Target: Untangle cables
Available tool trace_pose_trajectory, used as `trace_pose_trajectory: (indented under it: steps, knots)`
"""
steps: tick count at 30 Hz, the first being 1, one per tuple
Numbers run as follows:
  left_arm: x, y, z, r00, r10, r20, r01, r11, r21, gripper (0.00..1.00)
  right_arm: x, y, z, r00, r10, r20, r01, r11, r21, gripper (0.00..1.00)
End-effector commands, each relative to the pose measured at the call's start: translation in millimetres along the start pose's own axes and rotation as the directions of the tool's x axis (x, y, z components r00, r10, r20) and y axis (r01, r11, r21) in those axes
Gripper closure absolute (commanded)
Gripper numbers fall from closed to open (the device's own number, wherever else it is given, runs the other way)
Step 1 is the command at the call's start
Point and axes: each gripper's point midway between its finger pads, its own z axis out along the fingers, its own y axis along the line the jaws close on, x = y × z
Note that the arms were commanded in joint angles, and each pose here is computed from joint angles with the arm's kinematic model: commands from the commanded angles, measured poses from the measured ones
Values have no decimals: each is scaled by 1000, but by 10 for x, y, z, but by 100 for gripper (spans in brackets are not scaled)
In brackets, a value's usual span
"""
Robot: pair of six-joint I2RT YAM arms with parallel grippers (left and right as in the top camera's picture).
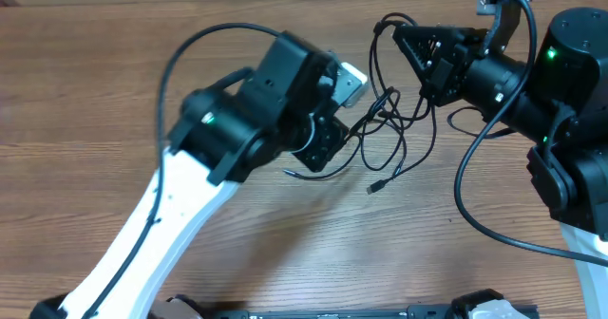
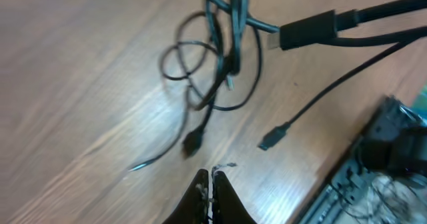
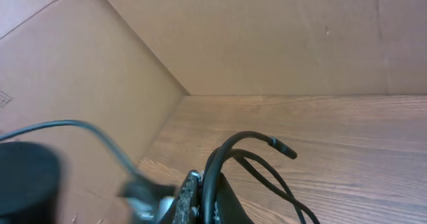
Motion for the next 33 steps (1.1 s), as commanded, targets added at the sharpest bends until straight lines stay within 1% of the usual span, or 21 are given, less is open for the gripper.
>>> trace_pose_trajectory:
  steps: [1, 2, 3, 4, 6, 8, 12, 17, 23, 28, 29, 33]
  knots:
    - [-13, 217, -226, 996, -66, 59, 73, 989, -125, 93, -153, 236, -187, 997, -50, 63, 54, 997, -55, 96]
    - [-14, 229, -245, 996, -69, 64, 77, 989, -128, 81, -151, 296, -198, 997, -57, 60, 62, 994, -85, 96]
    - [-11, 235, -256, 995, -71, 66, 79, 989, -128, 63, -148, 366, -206, 996, -65, 57, 71, 990, -123, 96]
    - [-4, 236, -255, 995, -71, 63, 79, 989, -129, 50, -142, 437, -216, 996, -71, 51, 79, 984, -161, 96]
    - [19, 249, -235, 996, -73, 49, 79, 988, -135, 39, -135, 552, -239, 997, -66, 42, 73, 972, -223, 96]
    - [40, 260, -201, 997, -69, 32, 73, 988, -137, 39, -161, 599, -251, 999, -23, 40, 33, 968, -247, 96]
    - [49, 275, -125, 997, -71, 11, 71, 988, -138, 45, -194, 636, -267, 998, 48, 33, -38, 964, -265, 96]
    - [-1, 276, -101, 997, -68, 26, 70, 988, -134, 47, -147, 743, -289, 997, 80, -11, -79, 945, -318, 96]
    - [-82, 155, -91, 997, -61, 54, 64, 996, -62, 47, -197, 818, -304, 997, 80, 7, -73, 936, -345, 96]
    - [-82, 120, -89, 997, -61, 52, 63, 997, -42, 47, -212, 816, -301, 997, 82, 12, -73, 936, -344, 96]
    - [-84, 105, -88, 997, -60, 52, 62, 998, -33, 48, -214, 805, -291, 996, 84, 14, -74, 937, -340, 96]
    - [-103, 42, -88, 997, -59, 58, 59, 998, 3, 60, -222, 799, -281, 996, 88, 15, -78, 938, -339, 96]
